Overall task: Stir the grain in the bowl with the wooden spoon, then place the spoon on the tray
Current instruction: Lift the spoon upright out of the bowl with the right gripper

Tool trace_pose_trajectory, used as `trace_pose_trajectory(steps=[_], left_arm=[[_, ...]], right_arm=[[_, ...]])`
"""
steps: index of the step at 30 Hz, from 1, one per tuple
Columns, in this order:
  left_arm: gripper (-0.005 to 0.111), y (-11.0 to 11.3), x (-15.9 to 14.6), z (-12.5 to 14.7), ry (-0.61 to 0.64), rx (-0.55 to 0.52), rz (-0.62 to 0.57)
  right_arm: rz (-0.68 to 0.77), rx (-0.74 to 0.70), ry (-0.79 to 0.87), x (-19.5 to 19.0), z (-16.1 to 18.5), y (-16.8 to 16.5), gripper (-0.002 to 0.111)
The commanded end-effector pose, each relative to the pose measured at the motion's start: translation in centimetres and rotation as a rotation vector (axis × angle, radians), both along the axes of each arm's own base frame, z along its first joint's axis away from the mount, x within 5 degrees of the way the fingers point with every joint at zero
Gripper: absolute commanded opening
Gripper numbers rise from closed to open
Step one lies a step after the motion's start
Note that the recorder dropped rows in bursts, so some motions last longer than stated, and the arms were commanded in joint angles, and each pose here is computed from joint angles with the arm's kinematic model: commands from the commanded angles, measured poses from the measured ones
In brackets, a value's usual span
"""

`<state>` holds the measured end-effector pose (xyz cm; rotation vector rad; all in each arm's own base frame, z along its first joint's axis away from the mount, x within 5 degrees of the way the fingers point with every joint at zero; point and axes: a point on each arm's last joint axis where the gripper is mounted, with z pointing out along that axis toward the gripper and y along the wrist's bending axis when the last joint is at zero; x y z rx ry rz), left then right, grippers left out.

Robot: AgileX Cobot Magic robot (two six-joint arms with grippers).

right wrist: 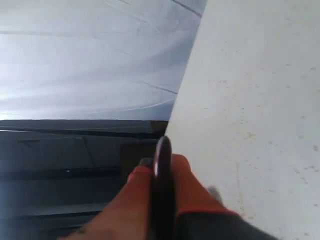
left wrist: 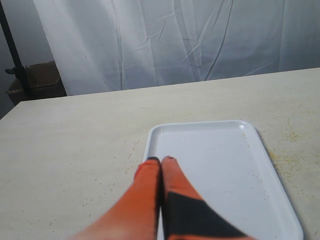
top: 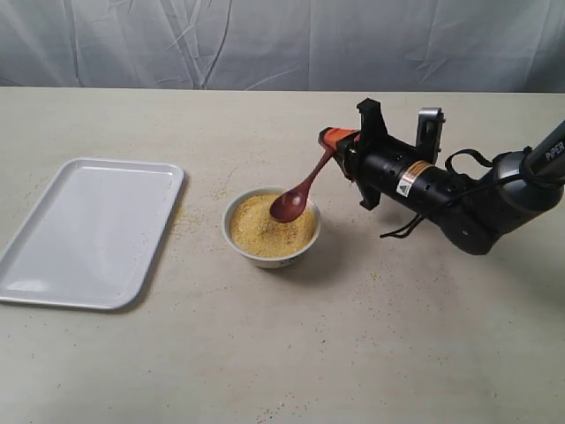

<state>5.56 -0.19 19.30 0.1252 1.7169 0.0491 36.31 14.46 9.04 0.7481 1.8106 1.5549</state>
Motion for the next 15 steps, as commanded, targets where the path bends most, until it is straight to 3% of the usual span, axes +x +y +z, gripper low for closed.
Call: trace_pose_trajectory(steps=[1,11,15], left_arm=[[0.000,0.0,0.0,-0.1,0.001,0.000,-0.006],[0.000,0.0,0.0,-0.1,0.001,0.000,-0.006],[0.000,0.0,0.0,-0.1,0.001,0.000,-0.006]], right_arm=[[-0.018,0.031,-0.088,0.2,0.9,-0.1,0.009],[0.030,-0.404,-0.591,-0.1,5.8,0.3,0.008],[0.083,-0.517,-0.731,-0.5,6.8,0.7,0.008]])
